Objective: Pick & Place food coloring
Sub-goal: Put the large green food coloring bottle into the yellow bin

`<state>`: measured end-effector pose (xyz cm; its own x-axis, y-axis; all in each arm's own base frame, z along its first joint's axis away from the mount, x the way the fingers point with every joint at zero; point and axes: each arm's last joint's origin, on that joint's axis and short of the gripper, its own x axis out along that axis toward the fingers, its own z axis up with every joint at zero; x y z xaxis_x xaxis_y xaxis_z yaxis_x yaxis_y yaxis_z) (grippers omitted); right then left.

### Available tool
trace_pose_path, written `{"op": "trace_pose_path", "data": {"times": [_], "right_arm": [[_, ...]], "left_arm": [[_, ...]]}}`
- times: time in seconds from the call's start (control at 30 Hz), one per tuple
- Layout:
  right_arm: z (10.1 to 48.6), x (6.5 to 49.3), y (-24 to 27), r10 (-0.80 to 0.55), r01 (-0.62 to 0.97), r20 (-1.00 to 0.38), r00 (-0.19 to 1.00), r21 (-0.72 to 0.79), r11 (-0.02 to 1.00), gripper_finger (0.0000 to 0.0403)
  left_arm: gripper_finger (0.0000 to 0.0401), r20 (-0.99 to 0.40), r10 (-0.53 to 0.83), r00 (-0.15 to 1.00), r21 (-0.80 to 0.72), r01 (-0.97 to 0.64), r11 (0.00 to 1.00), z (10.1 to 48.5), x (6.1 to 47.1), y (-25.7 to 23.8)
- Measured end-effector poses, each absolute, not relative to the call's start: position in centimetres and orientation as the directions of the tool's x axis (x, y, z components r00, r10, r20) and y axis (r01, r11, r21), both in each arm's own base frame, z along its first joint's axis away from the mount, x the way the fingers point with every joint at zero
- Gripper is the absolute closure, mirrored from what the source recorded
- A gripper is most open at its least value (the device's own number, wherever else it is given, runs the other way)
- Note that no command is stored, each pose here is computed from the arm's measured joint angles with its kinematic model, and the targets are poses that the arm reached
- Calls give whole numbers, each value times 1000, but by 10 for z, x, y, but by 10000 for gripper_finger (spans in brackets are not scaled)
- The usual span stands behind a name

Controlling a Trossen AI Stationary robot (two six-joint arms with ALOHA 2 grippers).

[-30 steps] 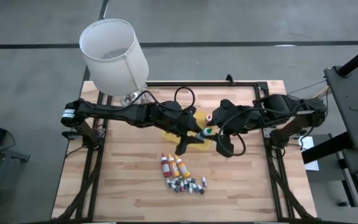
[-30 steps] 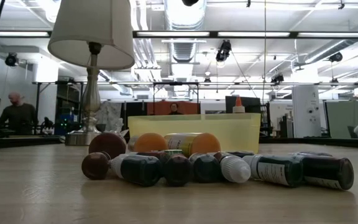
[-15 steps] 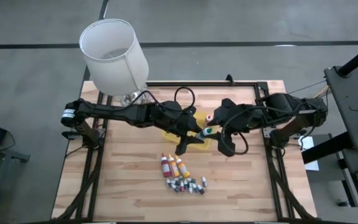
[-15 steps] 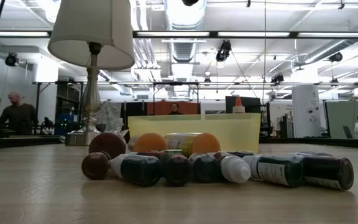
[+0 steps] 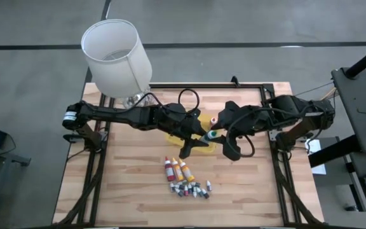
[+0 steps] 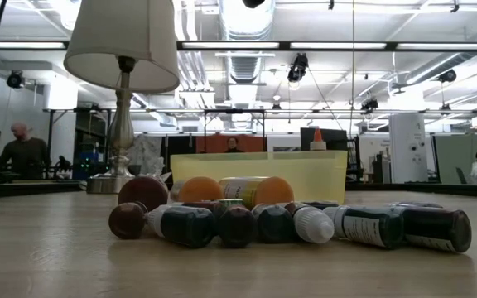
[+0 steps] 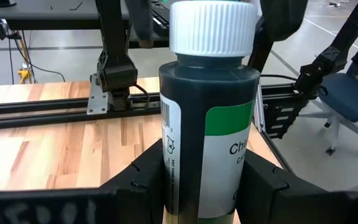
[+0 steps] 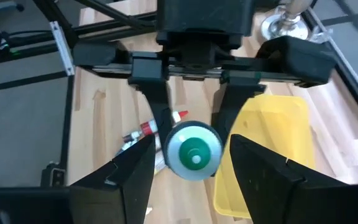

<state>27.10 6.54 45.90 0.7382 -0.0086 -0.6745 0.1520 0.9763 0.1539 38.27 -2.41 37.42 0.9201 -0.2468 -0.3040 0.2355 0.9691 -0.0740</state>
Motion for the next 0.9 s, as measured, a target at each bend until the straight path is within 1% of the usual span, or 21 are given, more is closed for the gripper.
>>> {"op": "trace_pose_path", "data": {"times": [0.37, 0.5, 0.77, 0.9], "right_arm": [[458, 272, 62, -4, 153, -679, 734, 161, 975, 224], [458, 272, 62, -1, 151, -682, 731, 160, 976, 242], [457, 272, 62, -2, 151, -684, 730, 159, 976, 293], [457, 272, 62, -2, 151, -684, 729, 159, 976, 297]], "left_arm": [[279, -300, -247, 921, -77, 235, 969, 375, 383, -24], [279, -290, -247, 925, -78, 234, 969, 376, 383, -24], [279, -287, -246, 926, -79, 233, 969, 376, 383, -24], [279, -287, -247, 926, -97, 228, 969, 376, 383, -24]]}}
